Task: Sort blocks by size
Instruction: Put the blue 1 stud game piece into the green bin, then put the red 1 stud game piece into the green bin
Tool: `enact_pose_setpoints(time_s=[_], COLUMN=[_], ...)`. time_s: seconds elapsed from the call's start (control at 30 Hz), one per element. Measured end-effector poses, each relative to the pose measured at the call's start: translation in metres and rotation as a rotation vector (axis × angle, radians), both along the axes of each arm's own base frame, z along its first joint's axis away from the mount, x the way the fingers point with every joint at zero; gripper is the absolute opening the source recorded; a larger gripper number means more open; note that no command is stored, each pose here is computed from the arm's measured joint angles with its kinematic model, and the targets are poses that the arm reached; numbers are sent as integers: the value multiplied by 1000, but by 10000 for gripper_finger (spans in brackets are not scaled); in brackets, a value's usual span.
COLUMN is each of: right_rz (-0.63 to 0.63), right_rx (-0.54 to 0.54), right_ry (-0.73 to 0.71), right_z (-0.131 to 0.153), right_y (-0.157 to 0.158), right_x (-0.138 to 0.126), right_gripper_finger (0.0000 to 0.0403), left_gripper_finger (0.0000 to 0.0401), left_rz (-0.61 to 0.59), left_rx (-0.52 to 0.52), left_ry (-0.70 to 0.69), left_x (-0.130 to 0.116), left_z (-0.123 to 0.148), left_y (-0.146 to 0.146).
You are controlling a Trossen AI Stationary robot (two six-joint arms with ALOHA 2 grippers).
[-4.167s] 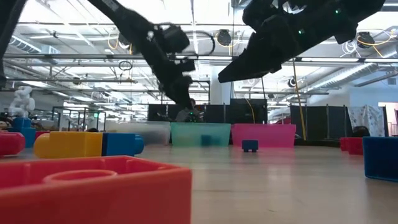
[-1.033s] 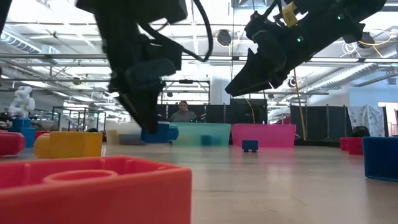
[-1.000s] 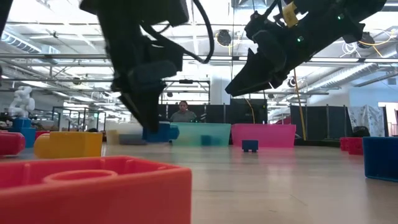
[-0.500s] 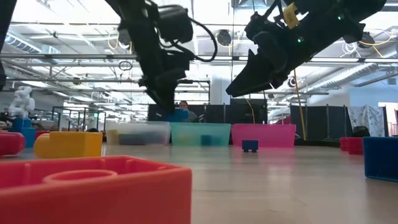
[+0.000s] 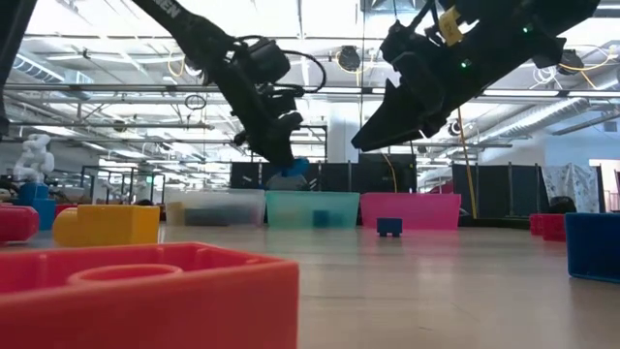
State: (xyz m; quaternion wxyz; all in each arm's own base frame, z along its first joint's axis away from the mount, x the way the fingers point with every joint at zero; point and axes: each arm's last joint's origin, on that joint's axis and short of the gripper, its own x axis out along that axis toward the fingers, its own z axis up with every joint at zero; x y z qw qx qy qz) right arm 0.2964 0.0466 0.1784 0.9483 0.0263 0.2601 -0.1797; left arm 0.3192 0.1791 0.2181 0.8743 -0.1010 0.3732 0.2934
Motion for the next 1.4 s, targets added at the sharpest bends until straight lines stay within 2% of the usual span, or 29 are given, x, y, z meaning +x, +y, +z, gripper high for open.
enact_pose_setpoints(time_s=[0.27, 0.47, 0.87, 1.13, 1.27, 1.4], right_rz=[-6, -7, -6, -6, -6, -3], right_rx=[-3, -3, -2, -3, -4, -8], right_ry=[15, 17, 16, 16, 16, 18], right_z=[-1, -1, -1, -1, -1, -1], right_y=[-2, -2, -2, -2, -2, -2], right_x=[-1, -1, -1, -1, -1, -1], right_gripper_finger=[210, 210, 210, 210, 210, 210], left_gripper_finger=[152, 168, 173, 173, 173, 173], left_rz=[61, 61, 52, 26, -16, -5], left_rx=[-1, 4, -8, -113, -170, -179], left_ry=[-22, -28, -21, 127, 243, 342], left_x=[-5, -4, -6, -33, -49, -62], left_z=[-10, -12, -10, 13, 27, 40], left_y=[25, 26, 25, -1, -30, -61])
